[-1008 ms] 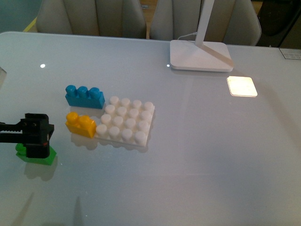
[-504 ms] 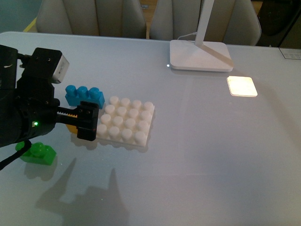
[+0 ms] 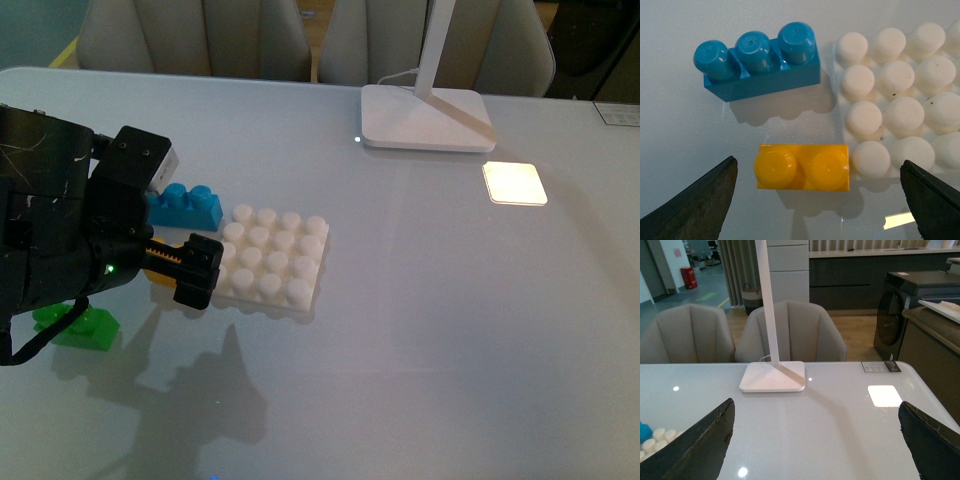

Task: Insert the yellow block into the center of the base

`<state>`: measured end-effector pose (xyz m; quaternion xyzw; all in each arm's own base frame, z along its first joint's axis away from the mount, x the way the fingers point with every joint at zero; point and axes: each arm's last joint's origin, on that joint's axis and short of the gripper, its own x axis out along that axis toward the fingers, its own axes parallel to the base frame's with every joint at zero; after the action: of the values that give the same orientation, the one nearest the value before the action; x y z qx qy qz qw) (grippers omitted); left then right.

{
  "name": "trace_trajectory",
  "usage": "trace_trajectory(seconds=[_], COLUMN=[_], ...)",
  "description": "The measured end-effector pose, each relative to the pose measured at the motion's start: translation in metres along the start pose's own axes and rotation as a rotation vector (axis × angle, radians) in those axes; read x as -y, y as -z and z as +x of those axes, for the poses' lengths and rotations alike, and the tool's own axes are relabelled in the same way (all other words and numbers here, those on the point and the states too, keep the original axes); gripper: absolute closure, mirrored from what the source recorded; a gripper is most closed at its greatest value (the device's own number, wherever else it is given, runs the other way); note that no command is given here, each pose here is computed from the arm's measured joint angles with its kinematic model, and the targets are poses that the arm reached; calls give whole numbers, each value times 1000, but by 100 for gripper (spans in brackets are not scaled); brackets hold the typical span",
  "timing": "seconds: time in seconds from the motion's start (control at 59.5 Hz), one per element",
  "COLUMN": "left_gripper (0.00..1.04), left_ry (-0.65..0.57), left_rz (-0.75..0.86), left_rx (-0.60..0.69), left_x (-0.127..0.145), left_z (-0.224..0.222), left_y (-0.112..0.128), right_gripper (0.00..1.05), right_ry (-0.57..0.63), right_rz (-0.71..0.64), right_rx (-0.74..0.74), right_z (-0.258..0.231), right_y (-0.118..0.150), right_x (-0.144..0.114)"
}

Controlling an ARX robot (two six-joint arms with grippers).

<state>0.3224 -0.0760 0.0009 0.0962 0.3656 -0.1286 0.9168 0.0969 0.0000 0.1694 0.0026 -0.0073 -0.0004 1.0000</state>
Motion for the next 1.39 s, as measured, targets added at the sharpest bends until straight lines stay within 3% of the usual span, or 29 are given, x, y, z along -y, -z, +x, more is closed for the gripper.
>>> trace_trajectory(seconds=[1.394], left_gripper=[7], left_ry=[1], left_rz=[-32], left_rx=[-100], left_x=[-12], left_z=[28], left_y=[17], right_gripper=[9], right_ry=[0], right_rz=[0], right_rx=[0], right_z=[0], right_y=[0], right_x=[0])
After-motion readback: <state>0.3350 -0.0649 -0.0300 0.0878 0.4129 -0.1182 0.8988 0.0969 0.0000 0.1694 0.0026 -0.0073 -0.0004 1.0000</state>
